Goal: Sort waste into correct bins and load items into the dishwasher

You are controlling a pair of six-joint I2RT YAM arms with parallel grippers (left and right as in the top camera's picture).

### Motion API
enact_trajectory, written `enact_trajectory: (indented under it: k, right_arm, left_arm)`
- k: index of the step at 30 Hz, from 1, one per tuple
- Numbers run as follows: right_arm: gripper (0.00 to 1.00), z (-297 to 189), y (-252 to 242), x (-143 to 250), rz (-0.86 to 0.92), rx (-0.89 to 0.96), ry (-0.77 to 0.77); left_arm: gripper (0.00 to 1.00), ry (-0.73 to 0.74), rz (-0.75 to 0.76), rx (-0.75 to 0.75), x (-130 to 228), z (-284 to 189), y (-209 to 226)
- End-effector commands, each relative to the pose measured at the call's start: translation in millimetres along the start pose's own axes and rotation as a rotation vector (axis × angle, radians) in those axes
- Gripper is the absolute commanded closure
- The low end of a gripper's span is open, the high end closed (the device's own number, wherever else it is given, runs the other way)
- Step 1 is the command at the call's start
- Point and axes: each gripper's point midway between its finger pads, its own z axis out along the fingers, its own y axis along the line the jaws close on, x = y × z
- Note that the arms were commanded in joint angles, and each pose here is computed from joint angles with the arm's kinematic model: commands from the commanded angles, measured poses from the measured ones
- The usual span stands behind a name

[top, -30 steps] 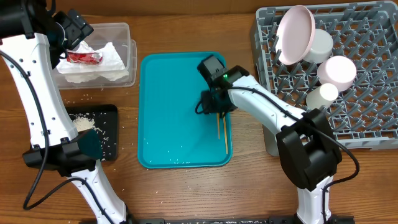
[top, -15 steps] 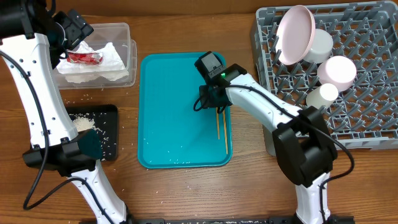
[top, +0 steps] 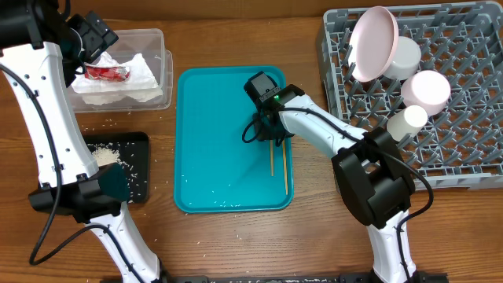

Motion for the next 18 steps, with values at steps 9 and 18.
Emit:
enact_trajectory:
  k: [9, 18]
  right_arm:
    - [0.96, 7.2, 30.6, 20.9, 0.026, -0.057, 0.079]
    - [0.96, -108.8, -14.5, -74.9, 0.151, -0.068, -0.101]
  left_arm:
    - [0.0, -0.004, 0.015, 0.008, 1.2, -4.6, -1.1]
    - [0.0, -0.004, 0.015, 0.008, 1.2, -4.6, -1.1]
